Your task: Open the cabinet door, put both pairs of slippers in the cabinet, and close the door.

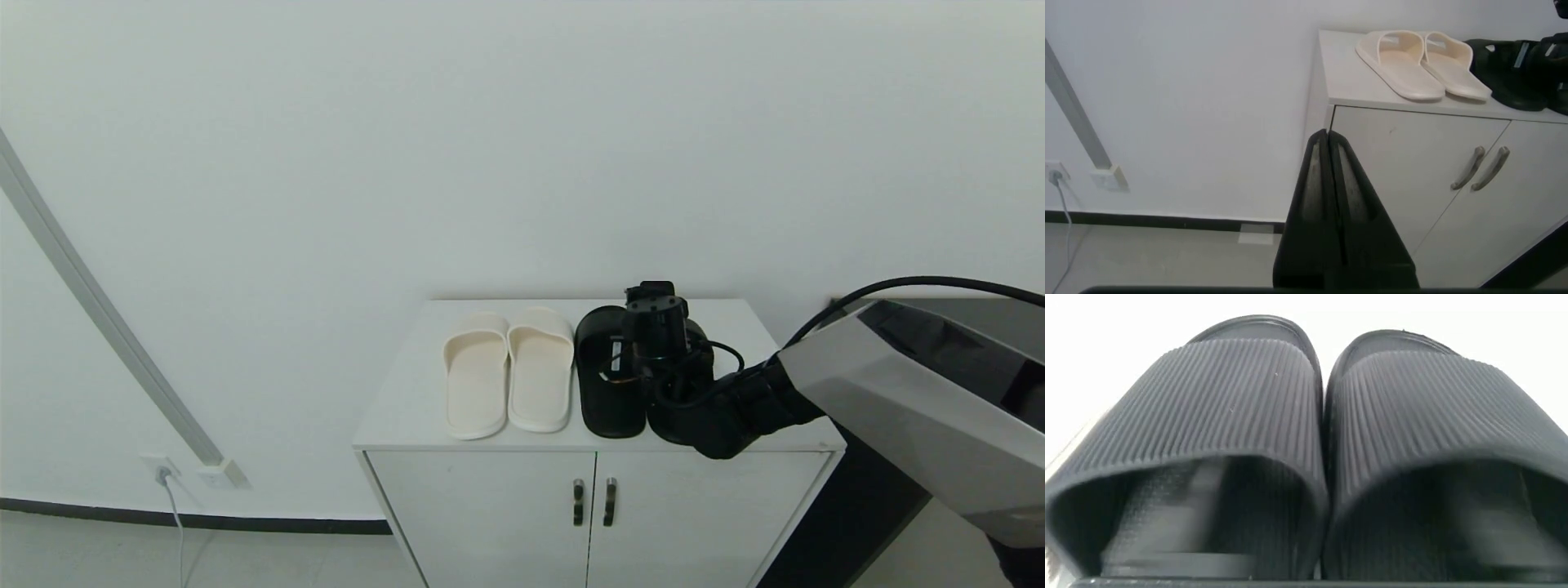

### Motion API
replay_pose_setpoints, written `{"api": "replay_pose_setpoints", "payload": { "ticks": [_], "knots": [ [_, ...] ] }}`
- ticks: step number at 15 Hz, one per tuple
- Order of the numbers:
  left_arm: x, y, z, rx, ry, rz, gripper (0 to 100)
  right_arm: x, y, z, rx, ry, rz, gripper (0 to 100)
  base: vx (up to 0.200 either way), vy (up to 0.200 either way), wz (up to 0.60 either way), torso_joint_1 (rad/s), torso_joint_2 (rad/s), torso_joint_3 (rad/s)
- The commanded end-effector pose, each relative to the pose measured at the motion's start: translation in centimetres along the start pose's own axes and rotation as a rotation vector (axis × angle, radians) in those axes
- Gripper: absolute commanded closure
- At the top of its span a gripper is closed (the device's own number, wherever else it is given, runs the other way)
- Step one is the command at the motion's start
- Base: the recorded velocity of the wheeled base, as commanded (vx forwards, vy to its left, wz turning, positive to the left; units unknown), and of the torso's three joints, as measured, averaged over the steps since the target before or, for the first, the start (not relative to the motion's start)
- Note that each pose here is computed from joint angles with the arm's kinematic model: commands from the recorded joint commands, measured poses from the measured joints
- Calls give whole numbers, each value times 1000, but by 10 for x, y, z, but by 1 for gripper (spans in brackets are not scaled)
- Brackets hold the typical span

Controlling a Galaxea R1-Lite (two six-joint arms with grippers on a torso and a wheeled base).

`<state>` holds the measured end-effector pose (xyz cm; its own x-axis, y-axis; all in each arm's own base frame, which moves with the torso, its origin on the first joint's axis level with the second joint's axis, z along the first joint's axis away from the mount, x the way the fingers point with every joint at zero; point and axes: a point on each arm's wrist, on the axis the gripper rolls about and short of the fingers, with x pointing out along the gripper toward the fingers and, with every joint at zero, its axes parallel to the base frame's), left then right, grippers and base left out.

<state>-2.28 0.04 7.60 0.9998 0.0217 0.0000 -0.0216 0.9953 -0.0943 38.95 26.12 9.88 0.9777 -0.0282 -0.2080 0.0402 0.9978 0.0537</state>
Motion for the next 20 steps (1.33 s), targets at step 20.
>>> {"api": "replay_pose_setpoints", "payload": {
  "ticks": [20],
  "knots": [
    [0, 0, 0, -8, 0, 4, 100, -240, -107, 36, -154, 108, 835, 100, 0, 0, 0, 0, 0, 0]
  ]
}}
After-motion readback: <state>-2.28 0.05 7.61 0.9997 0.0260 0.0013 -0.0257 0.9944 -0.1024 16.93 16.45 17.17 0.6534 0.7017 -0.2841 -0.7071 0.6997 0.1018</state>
